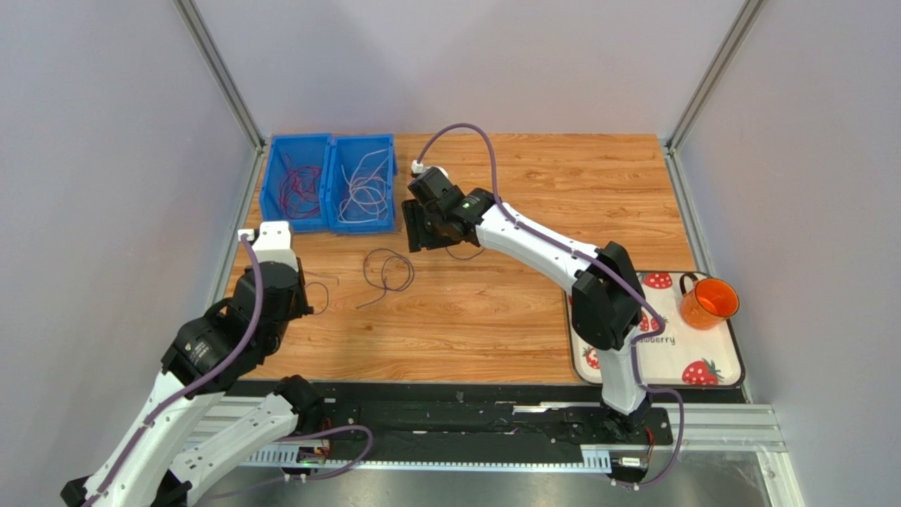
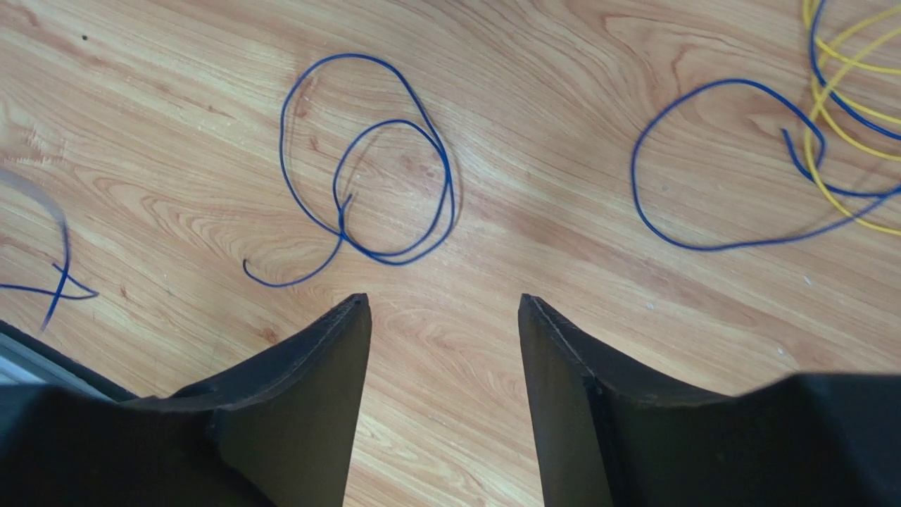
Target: Untangle the cables
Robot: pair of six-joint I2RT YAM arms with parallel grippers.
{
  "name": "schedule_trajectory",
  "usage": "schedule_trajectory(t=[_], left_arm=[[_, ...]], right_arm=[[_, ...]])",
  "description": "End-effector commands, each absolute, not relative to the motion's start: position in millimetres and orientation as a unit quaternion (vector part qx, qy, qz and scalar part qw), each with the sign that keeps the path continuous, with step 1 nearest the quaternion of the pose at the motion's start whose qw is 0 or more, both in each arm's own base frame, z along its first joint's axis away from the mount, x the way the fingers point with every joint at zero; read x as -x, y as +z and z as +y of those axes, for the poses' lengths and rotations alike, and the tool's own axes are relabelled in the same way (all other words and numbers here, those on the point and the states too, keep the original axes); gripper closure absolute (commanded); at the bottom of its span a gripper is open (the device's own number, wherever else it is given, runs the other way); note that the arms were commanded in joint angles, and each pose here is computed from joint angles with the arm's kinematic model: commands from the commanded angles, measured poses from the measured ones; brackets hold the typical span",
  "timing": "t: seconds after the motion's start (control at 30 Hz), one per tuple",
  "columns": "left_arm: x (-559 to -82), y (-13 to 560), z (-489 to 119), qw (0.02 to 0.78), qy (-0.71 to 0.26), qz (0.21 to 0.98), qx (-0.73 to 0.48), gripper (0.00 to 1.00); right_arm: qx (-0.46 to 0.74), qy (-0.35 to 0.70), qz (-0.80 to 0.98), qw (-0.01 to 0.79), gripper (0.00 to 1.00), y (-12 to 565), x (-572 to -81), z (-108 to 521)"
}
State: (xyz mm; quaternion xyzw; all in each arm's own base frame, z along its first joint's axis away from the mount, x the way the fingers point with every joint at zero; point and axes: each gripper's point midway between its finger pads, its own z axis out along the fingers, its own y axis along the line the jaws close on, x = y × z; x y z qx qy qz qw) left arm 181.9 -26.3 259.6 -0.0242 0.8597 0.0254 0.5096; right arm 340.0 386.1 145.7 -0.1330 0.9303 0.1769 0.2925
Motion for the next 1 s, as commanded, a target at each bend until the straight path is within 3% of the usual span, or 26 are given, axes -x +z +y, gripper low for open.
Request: schedule_trajectory(t=[0.0, 0.47, 0.83, 0.93, 0.97], left_arm=[[-188.8, 257.2, -25.9, 0.511, 0.04, 0.858, 0.026, 1.0], [-193.5, 251.5, -31.6, 0.504, 0.038, 0.863, 0.015, 1.0], [-194.4, 250.2, -30.4, 0.503, 0.042, 0.863, 0.017, 1.0], [-194.3, 250.1, -30.1, 0.503, 0.043, 0.863, 0.017, 1.0], [-194.3, 250.6, -30.2, 0.503, 0.043, 0.863, 0.017, 1.0]], right_arm=[[0.134, 0.203, 0.929, 0.28, 0.46, 131.0, -348.1, 410.8], [0.164, 0.178, 0.938, 0.248, 0.56, 65.3, -363.5, 436.4], [0.163, 0.166, 0.945, 0.232, 0.7, 39.0, -362.8, 435.8], [0.162, 0.165, 0.945, 0.233, 0.82, 39.1, -362.8, 435.1], [0.162, 0.166, 0.944, 0.236, 0.91, 42.0, -364.0, 434.6]])
